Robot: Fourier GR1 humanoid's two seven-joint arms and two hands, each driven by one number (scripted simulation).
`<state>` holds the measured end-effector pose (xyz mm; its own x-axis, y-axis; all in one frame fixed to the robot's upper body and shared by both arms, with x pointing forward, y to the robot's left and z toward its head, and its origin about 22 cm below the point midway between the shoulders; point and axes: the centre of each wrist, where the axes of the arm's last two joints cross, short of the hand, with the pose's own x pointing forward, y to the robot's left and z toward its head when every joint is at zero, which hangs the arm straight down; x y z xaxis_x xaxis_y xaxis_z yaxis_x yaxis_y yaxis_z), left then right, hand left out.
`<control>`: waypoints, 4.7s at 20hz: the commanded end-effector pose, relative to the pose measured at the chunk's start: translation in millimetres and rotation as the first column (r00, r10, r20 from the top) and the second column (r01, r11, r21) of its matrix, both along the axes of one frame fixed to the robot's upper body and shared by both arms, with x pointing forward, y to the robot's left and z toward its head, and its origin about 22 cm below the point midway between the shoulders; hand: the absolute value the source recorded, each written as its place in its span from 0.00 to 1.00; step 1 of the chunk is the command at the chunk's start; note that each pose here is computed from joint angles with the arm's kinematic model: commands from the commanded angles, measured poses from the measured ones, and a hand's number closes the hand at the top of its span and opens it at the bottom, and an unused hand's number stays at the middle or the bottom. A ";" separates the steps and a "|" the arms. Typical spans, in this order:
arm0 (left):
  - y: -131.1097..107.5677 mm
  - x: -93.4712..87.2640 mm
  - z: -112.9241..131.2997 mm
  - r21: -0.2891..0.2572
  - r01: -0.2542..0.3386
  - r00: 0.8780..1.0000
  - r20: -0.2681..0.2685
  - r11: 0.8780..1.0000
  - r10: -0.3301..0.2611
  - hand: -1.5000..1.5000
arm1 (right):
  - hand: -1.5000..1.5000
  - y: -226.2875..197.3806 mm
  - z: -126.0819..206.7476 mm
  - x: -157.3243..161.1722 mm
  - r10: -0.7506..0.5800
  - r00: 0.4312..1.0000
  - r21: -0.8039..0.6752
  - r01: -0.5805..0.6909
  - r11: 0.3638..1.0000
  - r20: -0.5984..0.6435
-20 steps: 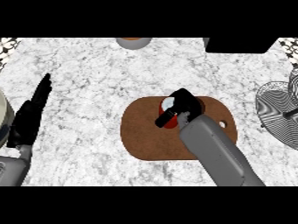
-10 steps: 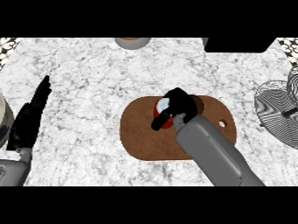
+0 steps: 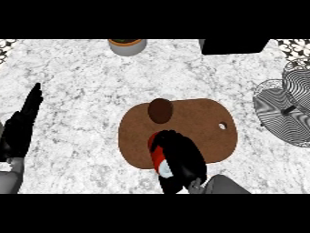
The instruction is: Pick the can from the cutting board and place it in the tiered basket
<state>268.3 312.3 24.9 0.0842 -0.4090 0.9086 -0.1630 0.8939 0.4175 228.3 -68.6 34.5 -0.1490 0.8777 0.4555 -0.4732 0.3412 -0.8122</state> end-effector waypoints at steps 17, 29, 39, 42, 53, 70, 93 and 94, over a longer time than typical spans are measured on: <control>5.6 4.1 19.6 -0.001 -0.005 1.000 0.007 1.000 0.005 0.50 | 1.00 -161.9 180.3 -102.4 -0.161 0.771 0.207 0.039 0.978 0.615; -14.3 6.0 5.9 -0.004 0.046 0.999 0.024 0.999 -0.046 0.50 | 1.00 -251.1 218.3 -48.5 -0.182 0.800 0.237 0.051 0.970 0.572; -20.2 12.2 -6.9 -0.010 0.069 0.997 0.025 0.998 -0.068 0.50 | 1.00 -294.9 198.1 0.1 -0.134 0.661 -0.095 0.298 0.950 0.738; -22.7 5.5 1.8 -0.007 0.079 0.996 0.035 0.997 -0.078 0.50 | 1.00 -309.6 207.2 25.4 -0.188 0.638 -0.052 0.337 0.940 0.747; -17.1 3.4 16.6 -0.025 0.070 0.997 0.017 0.997 -0.069 0.50 | 1.00 -362.4 181.8 63.4 -0.093 0.768 -0.074 0.180 0.981 0.633; -27.3 17.4 19.7 -0.011 0.070 0.997 0.033 0.998 -0.069 0.50 | 0.00 -398.4 119.3 89.3 -0.334 0.857 0.276 0.237 0.931 0.392; -17.6 22.7 14.3 -0.017 0.081 0.996 0.037 0.997 -0.080 0.50 | 0.00 -566.8 203.5 -45.8 -0.617 0.743 0.551 0.412 0.726 0.259; -27.6 11.3 7.9 -0.018 0.080 0.996 0.033 0.997 -0.079 0.50 | 0.00 -572.7 191.9 -59.4 -0.611 0.753 0.569 0.400 0.719 0.242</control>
